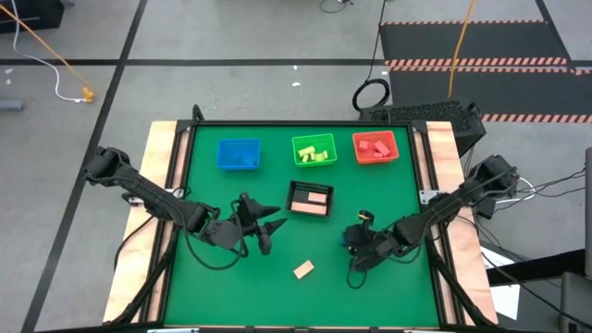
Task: Sort & place blocks by color
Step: Put the blue block into the blue bin
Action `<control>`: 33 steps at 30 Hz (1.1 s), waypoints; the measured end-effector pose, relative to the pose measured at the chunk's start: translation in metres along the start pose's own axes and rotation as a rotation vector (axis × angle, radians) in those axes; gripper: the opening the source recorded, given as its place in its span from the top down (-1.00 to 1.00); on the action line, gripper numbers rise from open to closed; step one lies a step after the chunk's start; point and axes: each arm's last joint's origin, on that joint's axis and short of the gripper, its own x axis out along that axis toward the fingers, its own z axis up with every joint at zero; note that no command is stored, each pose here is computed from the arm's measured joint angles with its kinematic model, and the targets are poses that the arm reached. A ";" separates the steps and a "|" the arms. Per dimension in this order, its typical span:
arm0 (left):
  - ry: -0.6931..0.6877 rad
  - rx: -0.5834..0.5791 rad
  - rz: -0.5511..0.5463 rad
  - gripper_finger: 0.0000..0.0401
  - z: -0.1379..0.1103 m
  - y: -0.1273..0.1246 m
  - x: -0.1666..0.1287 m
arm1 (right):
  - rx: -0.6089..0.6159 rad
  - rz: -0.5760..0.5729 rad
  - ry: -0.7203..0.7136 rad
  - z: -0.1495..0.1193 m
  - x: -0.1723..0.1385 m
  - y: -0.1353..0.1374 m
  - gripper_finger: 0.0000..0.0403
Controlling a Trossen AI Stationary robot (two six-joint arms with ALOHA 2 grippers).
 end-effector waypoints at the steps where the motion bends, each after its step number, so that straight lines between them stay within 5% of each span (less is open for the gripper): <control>1: 0.000 -0.022 0.000 0.05 0.000 0.000 0.000 | -0.026 0.001 -0.038 0.004 -0.003 -0.001 0.44; 8: -0.007 -0.066 -0.018 0.05 -0.011 -0.007 0.011 | -0.139 -0.026 -0.414 0.048 -0.025 -0.005 0.44; 16: -0.138 0.145 -0.083 0.05 -0.033 -0.026 0.039 | -0.158 0.091 -0.843 0.094 -0.053 -0.005 0.44; 24: -0.298 0.305 -0.105 0.05 -0.037 -0.035 0.049 | -0.245 0.413 -0.943 0.104 -0.060 -0.004 0.44; 33: -0.327 0.338 -0.265 -0.15 -0.030 -0.036 0.051 | -0.265 0.451 -0.940 0.110 -0.055 -0.015 0.44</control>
